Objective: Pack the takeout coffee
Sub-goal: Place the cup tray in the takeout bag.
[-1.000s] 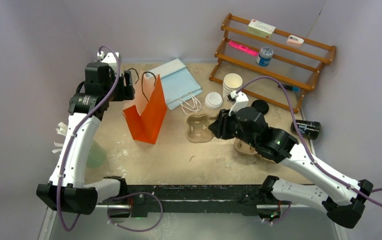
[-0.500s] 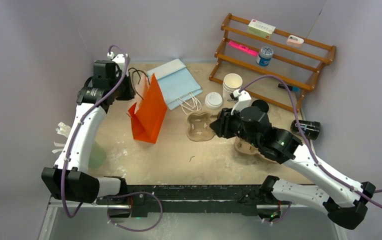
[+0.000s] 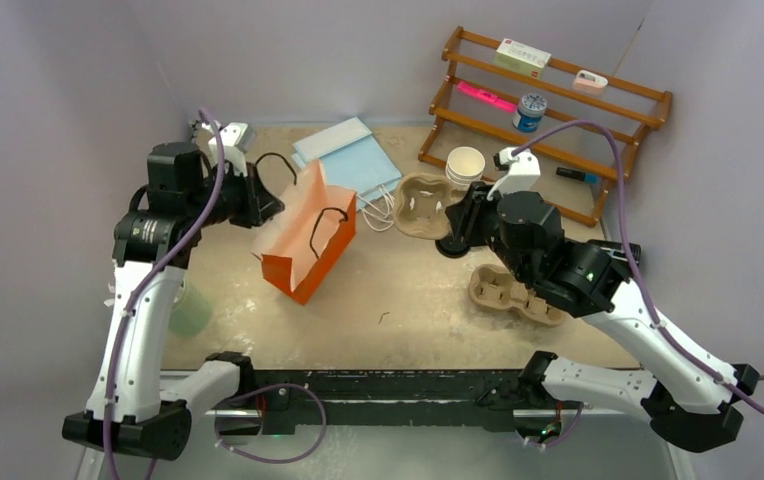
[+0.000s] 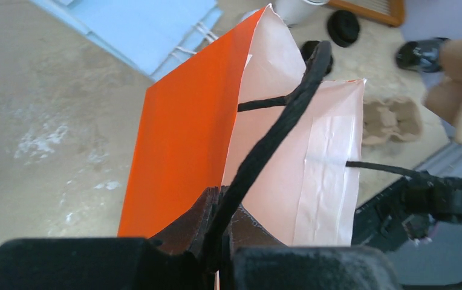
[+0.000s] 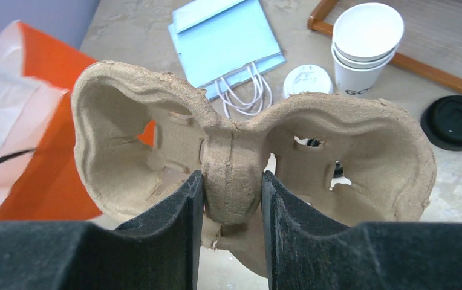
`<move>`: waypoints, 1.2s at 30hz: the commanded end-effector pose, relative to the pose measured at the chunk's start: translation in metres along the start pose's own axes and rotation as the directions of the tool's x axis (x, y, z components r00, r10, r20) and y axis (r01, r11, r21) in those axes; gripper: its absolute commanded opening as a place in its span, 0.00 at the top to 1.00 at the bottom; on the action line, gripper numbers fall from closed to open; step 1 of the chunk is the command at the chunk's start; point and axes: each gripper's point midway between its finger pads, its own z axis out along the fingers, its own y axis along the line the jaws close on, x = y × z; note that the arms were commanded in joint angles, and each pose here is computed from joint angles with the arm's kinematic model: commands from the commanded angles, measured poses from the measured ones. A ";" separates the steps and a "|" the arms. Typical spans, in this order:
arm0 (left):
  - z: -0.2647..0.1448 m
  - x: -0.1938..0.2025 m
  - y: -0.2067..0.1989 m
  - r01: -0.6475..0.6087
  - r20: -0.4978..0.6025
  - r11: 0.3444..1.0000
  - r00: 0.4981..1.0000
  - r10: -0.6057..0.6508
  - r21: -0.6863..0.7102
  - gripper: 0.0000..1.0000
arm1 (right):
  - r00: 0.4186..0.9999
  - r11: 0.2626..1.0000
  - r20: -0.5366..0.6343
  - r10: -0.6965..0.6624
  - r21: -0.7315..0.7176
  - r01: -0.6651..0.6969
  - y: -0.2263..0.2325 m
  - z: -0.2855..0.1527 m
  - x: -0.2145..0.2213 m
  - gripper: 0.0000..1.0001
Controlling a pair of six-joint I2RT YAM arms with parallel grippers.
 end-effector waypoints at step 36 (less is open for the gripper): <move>0.064 0.060 -0.151 -0.026 -0.163 0.875 0.979 0.119 0.483 1.00 | 0.981 0.540 -0.175 0.083 -0.820 -0.192 0.157 -0.085 -0.005 0.72</move>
